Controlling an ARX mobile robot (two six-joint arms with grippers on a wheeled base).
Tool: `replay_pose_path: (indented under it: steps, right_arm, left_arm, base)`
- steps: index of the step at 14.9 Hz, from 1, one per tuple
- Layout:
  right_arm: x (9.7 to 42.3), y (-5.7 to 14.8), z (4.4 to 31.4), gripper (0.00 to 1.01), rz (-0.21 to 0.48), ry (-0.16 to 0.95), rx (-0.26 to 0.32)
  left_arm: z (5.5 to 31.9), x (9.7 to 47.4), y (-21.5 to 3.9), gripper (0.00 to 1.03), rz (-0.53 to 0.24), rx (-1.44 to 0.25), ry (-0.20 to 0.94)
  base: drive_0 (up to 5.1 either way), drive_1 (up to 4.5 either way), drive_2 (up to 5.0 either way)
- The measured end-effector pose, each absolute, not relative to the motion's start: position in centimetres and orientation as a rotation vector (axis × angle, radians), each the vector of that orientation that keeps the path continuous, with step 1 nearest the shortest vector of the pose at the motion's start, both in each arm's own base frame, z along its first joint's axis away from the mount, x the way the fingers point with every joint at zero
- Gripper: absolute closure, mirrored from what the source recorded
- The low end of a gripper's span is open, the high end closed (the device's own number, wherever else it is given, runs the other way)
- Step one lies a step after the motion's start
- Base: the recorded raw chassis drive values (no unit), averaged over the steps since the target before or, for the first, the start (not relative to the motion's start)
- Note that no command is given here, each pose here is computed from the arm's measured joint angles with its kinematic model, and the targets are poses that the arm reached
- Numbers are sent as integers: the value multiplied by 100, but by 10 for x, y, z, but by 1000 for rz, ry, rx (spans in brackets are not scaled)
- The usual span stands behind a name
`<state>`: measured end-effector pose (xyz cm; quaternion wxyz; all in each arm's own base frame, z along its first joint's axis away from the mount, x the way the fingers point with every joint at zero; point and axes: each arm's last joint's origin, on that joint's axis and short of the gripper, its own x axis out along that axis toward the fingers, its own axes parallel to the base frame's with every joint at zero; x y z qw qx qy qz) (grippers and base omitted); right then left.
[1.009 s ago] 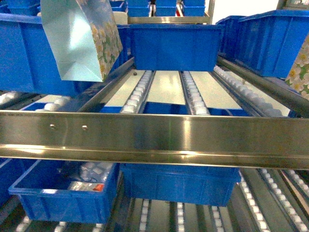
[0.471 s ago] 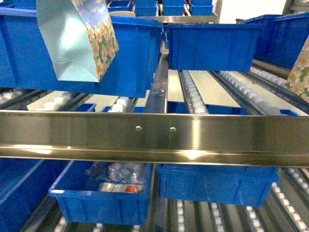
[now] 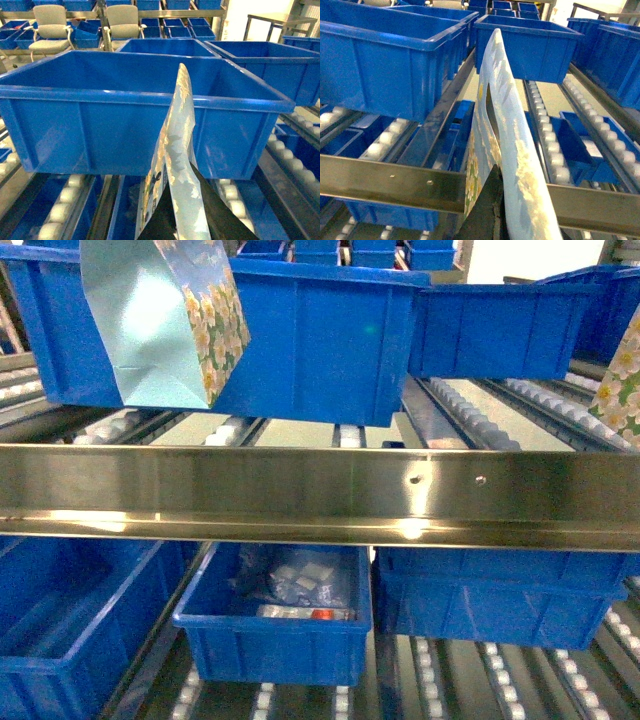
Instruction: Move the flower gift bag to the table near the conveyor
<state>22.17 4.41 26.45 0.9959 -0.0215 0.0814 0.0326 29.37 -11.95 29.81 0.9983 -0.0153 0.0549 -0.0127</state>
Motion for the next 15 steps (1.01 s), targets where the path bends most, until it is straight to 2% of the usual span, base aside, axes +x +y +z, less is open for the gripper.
replay_pose_path:
  steps: [15]
  right_arm:
    - [221,44,265,99,67,162,-43]
  left_arm:
    - [298,294,-120,101,-26,-30,111]
  base:
    - [-477,99,362]
